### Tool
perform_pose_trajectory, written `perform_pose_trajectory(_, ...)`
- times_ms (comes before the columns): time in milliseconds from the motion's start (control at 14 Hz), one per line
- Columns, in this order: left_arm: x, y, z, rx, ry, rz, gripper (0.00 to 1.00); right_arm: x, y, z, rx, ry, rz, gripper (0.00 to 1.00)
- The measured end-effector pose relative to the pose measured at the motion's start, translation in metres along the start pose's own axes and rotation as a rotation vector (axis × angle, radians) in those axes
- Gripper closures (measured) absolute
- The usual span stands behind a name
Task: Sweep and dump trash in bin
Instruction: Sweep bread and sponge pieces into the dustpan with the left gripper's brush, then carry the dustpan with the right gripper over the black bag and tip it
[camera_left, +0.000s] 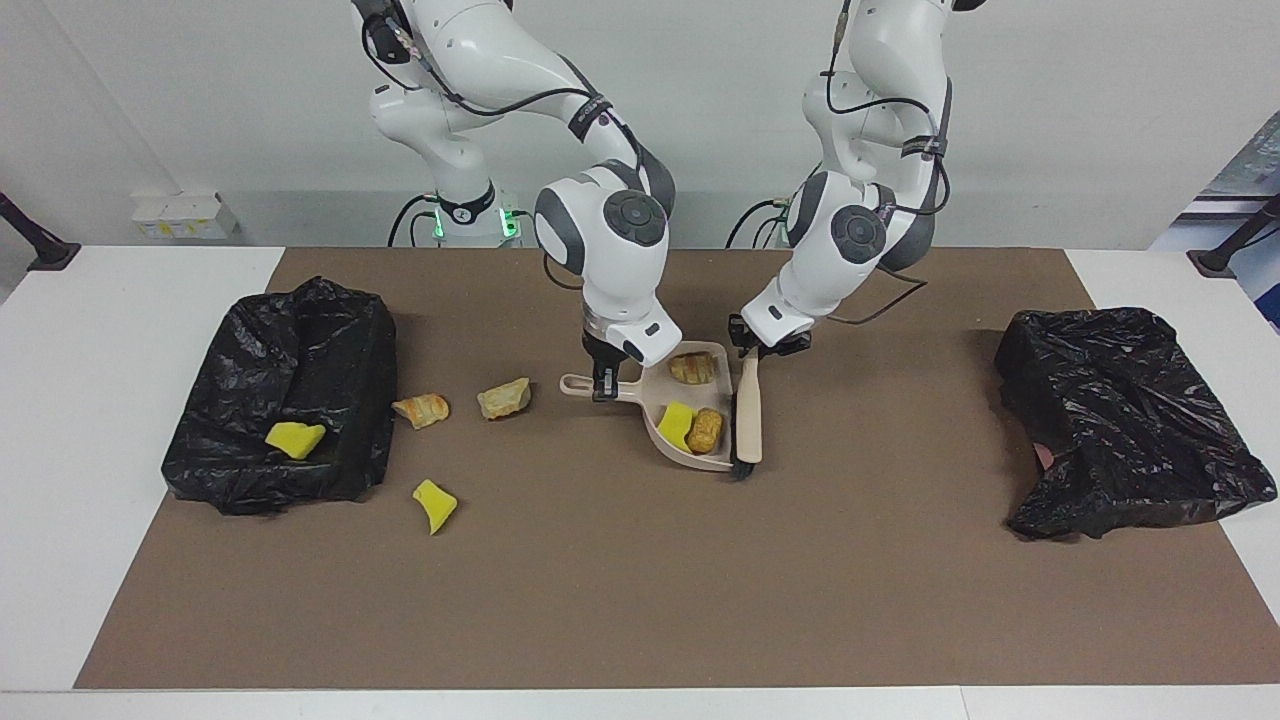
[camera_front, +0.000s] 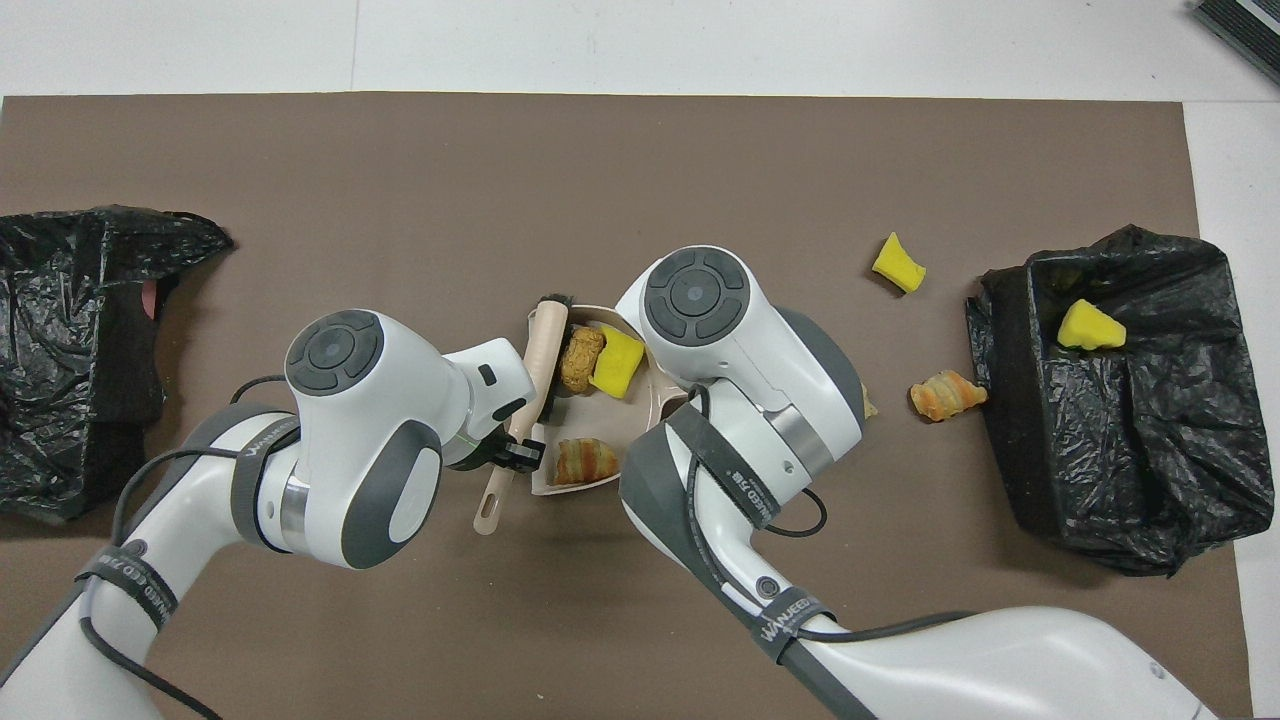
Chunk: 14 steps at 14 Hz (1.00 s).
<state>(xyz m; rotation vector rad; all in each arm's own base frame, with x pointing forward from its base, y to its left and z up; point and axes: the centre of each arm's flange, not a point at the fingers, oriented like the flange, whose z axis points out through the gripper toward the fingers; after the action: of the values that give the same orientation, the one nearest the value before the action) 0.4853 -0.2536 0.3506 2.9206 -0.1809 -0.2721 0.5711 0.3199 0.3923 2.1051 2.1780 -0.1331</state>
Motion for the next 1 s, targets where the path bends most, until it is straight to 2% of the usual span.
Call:
perform_pose_trajectory(287, 0.013, -0.046, -0.02, 0.01, 0.033, -0.161, 0.74, -0.035, 0.015, -0.021, -0.041, 0.027, 0.006, 0.69)
perform_pose_trajectory(430, 0.01, -0.044, -0.024, 0.034, 0.043, -0.221, 0.74, -0.061, 0.022, -0.036, -0.049, 0.057, 0.014, 0.69)
perform_pose_trajectory(717, -0.012, -0.007, -0.009, 0.056, 0.021, -0.213, 0.74, -0.148, 0.024, -0.072, -0.07, 0.05, 0.058, 0.69)
perform_pose_trajectory(1003, -0.068, 0.043, 0.02, 0.09, -0.006, -0.182, 0.74, -0.261, 0.007, -0.087, -0.071, 0.041, 0.082, 0.69)
